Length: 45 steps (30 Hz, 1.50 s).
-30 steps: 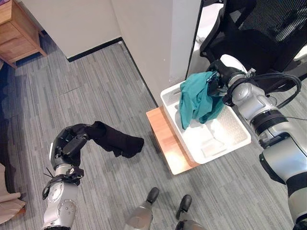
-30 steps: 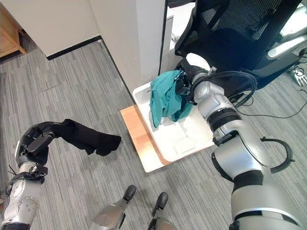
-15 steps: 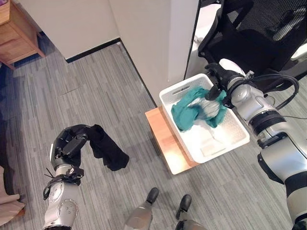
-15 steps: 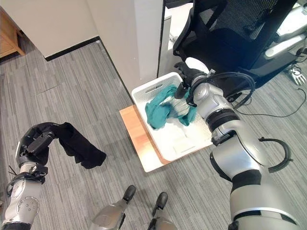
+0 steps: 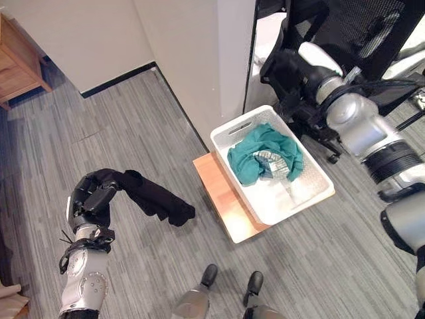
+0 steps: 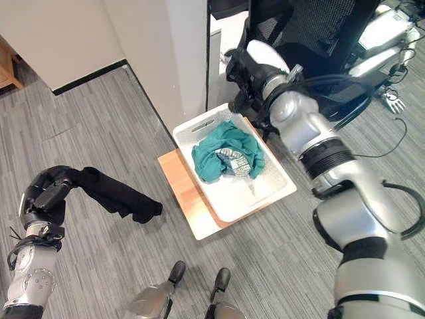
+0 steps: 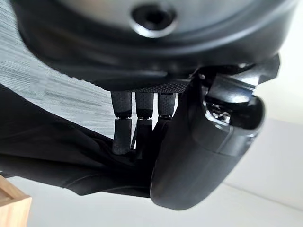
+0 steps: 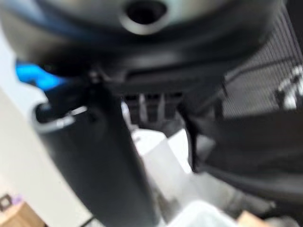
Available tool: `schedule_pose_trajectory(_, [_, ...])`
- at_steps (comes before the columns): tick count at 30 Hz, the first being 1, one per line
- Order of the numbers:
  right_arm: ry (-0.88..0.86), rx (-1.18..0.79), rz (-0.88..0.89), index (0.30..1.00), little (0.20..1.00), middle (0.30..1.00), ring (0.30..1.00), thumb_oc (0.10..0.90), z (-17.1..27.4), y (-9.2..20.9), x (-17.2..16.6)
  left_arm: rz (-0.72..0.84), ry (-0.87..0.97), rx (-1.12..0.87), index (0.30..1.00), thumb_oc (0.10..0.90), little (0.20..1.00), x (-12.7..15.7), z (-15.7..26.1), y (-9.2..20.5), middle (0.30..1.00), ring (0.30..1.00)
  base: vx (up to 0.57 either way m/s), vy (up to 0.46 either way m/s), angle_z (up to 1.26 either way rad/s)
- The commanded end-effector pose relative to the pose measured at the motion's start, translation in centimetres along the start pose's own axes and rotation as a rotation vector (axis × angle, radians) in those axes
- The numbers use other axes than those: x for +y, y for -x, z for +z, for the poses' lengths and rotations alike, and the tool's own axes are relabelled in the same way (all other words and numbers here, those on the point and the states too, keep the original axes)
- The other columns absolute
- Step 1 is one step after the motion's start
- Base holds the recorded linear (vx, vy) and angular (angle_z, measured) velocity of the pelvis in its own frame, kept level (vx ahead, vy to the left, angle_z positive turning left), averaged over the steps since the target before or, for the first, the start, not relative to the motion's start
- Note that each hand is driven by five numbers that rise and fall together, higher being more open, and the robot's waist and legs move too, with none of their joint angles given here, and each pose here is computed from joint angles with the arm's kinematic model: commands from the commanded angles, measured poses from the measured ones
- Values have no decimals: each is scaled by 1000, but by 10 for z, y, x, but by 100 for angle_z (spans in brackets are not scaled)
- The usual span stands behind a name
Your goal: Pick up bed clothes into laundry basket.
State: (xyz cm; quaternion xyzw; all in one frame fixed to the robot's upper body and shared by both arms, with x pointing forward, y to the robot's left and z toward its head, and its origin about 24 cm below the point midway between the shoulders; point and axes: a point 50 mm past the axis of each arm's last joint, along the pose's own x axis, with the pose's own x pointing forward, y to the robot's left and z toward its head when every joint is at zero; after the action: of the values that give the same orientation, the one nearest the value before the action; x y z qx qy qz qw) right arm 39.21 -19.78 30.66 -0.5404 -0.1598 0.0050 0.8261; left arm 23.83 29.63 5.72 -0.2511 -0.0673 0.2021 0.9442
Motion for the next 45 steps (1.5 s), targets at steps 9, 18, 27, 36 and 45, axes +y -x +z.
schedule_pose_trajectory(9, [-172, -118, -239, 900, 900, 900, 900, 800, -35, 80, -56, 20, -155, -582, 300, 400, 300, 12, 139, -1, 300, 300, -11, 0, -1])
schedule_pose_trajectory(18, [-369, 121, -174, 900, 900, 900, 900, 800, -106, 148, 6, 25, -533, -554, 300, 400, 300, 18, 188, -21, 300, 300, -6, -15, -15])
schedule_pose_trajectory(27, [-653, 373, 20, 900, 900, 900, 900, 800, -132, 193, 125, -157, -783, -558, 300, 400, 300, -39, 259, -53, 300, 300, 6, -15, -4])
schedule_pose_trajectory(36, [-797, 720, 239, 900, 900, 900, 900, 800, -146, 267, 228, -241, -845, -706, 300, 400, 300, -106, 311, -62, 300, 300, 6, -3, 1])
schedule_pose_trajectory(45, [-749, 839, 442, 900, 900, 900, 900, 800, -141, 314, 262, -282, -910, -875, 300, 400, 300, -160, 354, -47, 300, 300, 10, 4, -4])
